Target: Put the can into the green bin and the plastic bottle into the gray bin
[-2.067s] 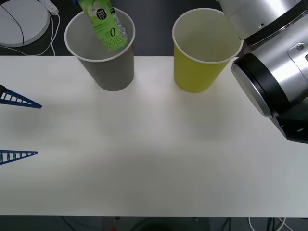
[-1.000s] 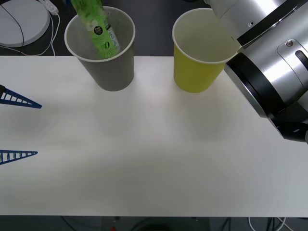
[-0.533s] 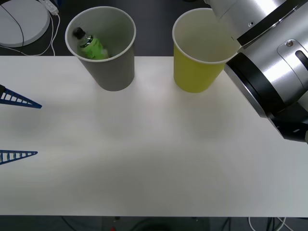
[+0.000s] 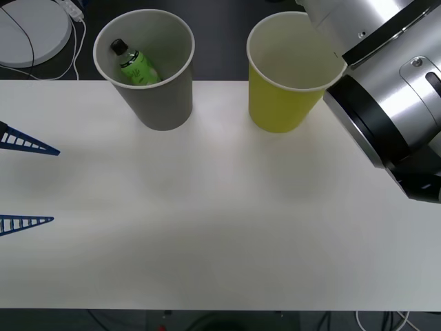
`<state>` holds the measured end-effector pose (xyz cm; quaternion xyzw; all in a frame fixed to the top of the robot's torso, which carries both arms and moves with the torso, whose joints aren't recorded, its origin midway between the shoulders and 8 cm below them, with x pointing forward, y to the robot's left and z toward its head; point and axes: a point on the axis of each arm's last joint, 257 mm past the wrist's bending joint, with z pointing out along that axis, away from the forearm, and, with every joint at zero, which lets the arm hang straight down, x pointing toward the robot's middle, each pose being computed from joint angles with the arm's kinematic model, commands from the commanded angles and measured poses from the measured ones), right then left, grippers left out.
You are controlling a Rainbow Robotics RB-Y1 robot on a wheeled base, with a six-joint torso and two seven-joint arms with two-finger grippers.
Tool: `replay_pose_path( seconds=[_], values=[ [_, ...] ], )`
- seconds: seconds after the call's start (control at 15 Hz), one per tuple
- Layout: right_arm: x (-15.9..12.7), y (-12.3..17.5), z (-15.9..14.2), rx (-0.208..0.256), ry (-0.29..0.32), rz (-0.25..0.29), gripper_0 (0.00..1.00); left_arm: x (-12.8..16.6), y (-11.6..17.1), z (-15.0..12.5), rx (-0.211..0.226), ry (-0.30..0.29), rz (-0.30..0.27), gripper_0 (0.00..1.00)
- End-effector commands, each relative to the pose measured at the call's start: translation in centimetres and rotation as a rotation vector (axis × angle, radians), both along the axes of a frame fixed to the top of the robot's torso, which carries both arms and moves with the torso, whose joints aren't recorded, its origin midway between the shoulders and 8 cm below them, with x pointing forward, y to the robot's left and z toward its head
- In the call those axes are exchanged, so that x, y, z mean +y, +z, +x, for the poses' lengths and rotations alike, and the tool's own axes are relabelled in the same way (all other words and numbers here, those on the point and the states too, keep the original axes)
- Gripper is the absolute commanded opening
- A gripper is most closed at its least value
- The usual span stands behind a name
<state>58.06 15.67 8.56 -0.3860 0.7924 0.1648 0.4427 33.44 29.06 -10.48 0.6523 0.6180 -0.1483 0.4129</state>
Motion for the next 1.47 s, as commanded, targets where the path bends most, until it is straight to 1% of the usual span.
replay_pose_path(
  seconds=[0.07, 0.27, 0.6, 0.73, 1.0, 1.2, 1.47],
  values=[
    [-0.3, 0.0, -0.1, -0.018, 0.02, 0.0, 1.0, 0.0, 0.0, 0.0, 0.0, 0.0, 0.0, 1.0],
    [-0.7, 0.2, -0.7, -0.049, 0.052, 0.022, 1.0, 0.0, 0.0, 0.0, 0.0, 0.0, 0.0, 1.0],
    [-2.7, -0.5, -2.6, -0.118, 0.137, 0.045, 1.0, 0.0, 0.0, 0.0, 0.0, 0.0, 0.0, 1.0],
    [-3.6, -1.1, -3.6, -0.124, 0.177, 0.054, 1.0, 0.0, 0.0, 0.0, 0.0, 0.0, 0.0, 1.0],
    [-6.4, -2.4, -5.9, -0.156, 0.251, 0.053, 1.0, 0.0, 0.0, 0.0, 0.0, 0.0, 0.0, 1.0],
    [-8.5, -3.6, -8.0, -0.178, 0.294, 0.058, 1.0, 0.0, 0.0, 0.0, 0.0, 0.0, 0.0, 1.0],
    [-11.1, -5.3, -10.0, -0.197, 0.33, 0.086, 1.0, 0.0, 0.0, 0.0, 0.0, 0.0, 0.0, 1.0]
  ],
)
